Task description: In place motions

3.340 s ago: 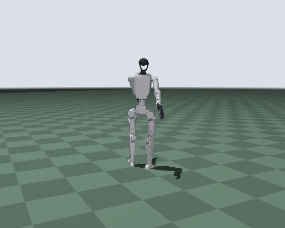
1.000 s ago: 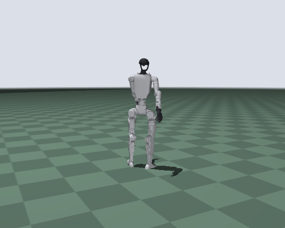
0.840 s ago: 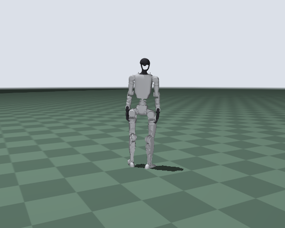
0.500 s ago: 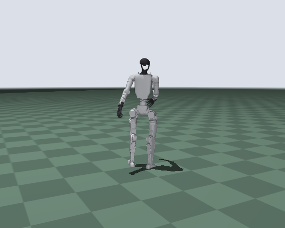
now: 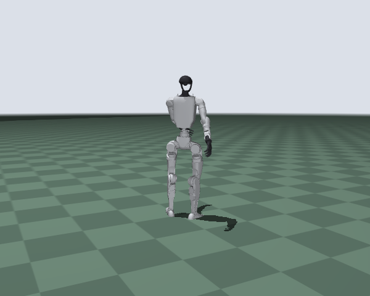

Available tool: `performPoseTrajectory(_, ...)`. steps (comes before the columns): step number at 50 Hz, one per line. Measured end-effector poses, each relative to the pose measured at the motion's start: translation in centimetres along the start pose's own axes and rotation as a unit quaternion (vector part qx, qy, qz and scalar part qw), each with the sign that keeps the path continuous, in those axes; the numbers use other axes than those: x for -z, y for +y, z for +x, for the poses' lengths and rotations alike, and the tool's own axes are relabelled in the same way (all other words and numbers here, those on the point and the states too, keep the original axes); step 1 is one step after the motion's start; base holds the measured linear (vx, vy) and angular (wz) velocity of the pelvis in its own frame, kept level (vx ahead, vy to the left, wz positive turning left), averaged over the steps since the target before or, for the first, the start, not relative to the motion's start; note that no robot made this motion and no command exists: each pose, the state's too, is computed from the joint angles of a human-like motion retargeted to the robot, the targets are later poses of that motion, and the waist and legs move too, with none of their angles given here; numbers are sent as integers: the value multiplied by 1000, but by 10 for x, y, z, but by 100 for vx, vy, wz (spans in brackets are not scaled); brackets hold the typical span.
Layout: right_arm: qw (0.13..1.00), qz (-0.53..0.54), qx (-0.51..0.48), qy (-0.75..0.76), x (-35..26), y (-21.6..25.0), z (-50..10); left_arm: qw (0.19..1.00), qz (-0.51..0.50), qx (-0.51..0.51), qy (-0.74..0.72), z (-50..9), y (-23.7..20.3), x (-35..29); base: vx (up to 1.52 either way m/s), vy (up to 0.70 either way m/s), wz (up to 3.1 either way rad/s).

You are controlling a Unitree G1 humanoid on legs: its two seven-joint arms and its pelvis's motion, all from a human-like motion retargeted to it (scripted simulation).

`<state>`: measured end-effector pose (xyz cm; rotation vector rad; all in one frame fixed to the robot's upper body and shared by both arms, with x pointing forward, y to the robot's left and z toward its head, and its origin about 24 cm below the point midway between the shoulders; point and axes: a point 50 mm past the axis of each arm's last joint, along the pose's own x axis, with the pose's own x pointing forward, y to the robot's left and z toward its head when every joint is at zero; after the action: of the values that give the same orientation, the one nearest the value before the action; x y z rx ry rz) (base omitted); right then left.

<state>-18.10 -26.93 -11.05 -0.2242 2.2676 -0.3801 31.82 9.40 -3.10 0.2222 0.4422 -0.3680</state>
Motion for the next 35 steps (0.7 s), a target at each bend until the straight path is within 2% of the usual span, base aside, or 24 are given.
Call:
performPoseTrajectory(3, 999, 30, 16, 20, 7, -3, 1, 1000, -12, -12, 10, -3, -3, 12, -2, 0, -3)
performPoseTrajectory(6, 999, 24, 15, 21, -3, 4, -3, 995, -51, -2, 81, -16, -15, 57, 0, 0, 0)
performPoseTrajectory(9, 999, -39, 6, -17, -35, 18, -14, 974, -97, 5, 203, -50, -30, 127, 4, 1, 8)
performPoseTrajectory(12, 983, -157, -2, -93, -87, 37, -39, 918, -143, -8, 369, -114, -43, 203, 0, 0, 0)
performPoseTrajectory(17, 886, -363, -22, -287, -198, 82, -130, 746, -238, -51, 620, -257, -72, 284, 0, -1, -33)
performPoseTrajectory(20, 763, -454, -35, -459, -251, 131, -226, 626, -328, -55, 706, -354, -106, 302, 2, -4, -47)
performPoseTrajectory(25, 584, -471, -60, -658, -267, 171, -354, 520, -373, -77, 765, -449, -141, 296, 1, 0, -18)
performPoseTrajectory(30, 448, -464, -47, -763, -258, 171, -414, 479, -382, -116, 782, -468, -149, 291, -1, 0, 2)
performPoseTrajectory(32, 450, -460, -22, -765, -260, 169, -404, 494, -382, -118, 772, -454, -145, 294, 0, 0, 0)
performPoseTrajectory(35, 527, -455, 21, -717, -269, 158, -354, 542, -356, -119, 752, -409, -129, 301, 1, 2, 6)
